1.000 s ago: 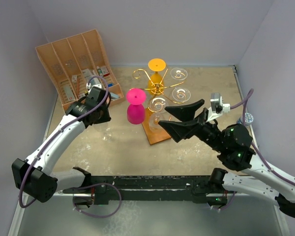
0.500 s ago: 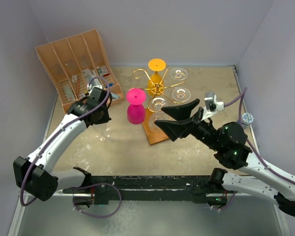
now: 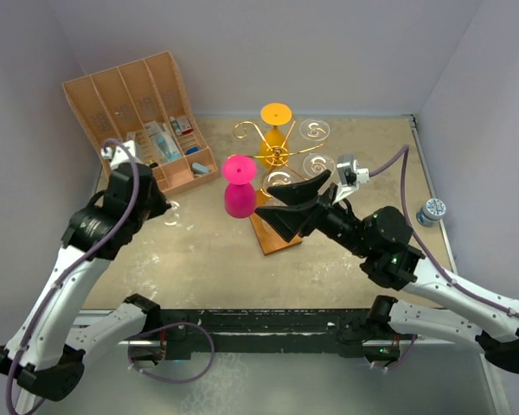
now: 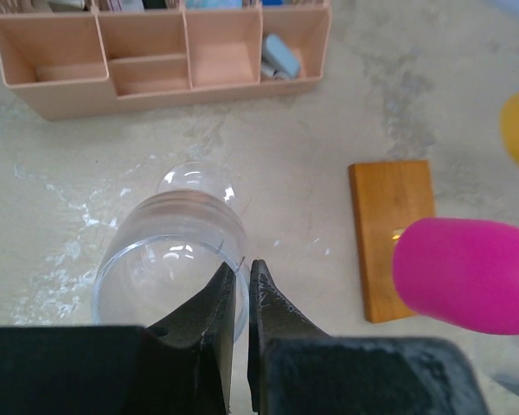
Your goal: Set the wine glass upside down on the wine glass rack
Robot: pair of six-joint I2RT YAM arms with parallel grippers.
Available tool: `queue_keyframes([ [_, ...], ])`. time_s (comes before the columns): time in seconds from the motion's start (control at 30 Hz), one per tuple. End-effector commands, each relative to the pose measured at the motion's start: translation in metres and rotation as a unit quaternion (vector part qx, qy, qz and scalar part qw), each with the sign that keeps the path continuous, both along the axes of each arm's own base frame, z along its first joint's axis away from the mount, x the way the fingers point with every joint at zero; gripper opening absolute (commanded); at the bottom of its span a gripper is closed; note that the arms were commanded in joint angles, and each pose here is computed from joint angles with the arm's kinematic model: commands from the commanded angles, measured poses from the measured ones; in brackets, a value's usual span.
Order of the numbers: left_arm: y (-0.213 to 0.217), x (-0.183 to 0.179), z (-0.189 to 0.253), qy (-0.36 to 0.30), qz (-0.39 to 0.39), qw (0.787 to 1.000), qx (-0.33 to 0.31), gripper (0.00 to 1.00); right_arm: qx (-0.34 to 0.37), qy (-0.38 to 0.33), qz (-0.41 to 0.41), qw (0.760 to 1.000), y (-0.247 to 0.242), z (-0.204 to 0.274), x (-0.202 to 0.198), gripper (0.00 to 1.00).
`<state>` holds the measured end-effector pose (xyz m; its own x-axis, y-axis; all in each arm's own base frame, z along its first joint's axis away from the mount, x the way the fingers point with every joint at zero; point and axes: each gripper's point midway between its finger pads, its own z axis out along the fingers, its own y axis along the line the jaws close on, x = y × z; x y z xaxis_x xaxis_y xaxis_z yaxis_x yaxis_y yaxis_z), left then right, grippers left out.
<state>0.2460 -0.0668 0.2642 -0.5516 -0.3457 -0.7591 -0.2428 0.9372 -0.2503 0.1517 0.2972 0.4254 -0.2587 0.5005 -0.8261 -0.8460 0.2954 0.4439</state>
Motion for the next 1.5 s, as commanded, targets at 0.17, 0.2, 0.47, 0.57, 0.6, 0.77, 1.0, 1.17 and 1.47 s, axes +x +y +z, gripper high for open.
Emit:
queue_keyframes([
  [0.17,0.021,-0.021,0.152,-0.253,0.038,0.959,-0.123,0.0,0.088,-0.006,0.052,0.995,0.021,0.074,-0.005,0.77],
  [0.2,0.022,-0.024,0.164,-0.274,0.037,0.952,-0.134,0.0,0.091,-0.005,0.059,0.994,0.026,0.078,-0.005,0.76],
  [0.47,0.03,-0.051,0.244,-0.402,0.023,0.893,-0.202,0.0,0.143,0.056,0.055,0.987,0.053,0.099,0.022,0.75],
  [0.57,0.03,-0.061,0.265,-0.434,0.011,0.873,-0.221,0.0,0.161,0.072,0.054,0.983,0.061,0.104,0.03,0.74],
  [0.6,0.029,-0.064,0.271,-0.444,0.005,0.867,-0.228,0.0,0.166,0.077,0.053,0.982,0.063,0.105,0.033,0.74],
  [0.77,0.017,-0.076,0.292,-0.473,-0.032,0.835,-0.278,0.0,0.189,0.113,0.052,0.974,0.072,0.106,0.045,0.72],
  [1.0,0.003,-0.096,0.322,-0.517,-0.082,0.768,-0.368,0.0,0.25,0.197,0.061,0.946,0.09,0.113,0.063,0.69],
  [1.17,-0.003,-0.097,0.328,-0.528,-0.099,0.751,-0.383,0.0,0.306,0.228,0.034,0.924,0.088,0.134,0.082,0.68],
  [1.47,-0.016,-0.09,0.33,-0.53,-0.123,0.743,-0.39,0.0,0.344,0.276,0.021,0.897,0.095,0.142,0.099,0.64],
])
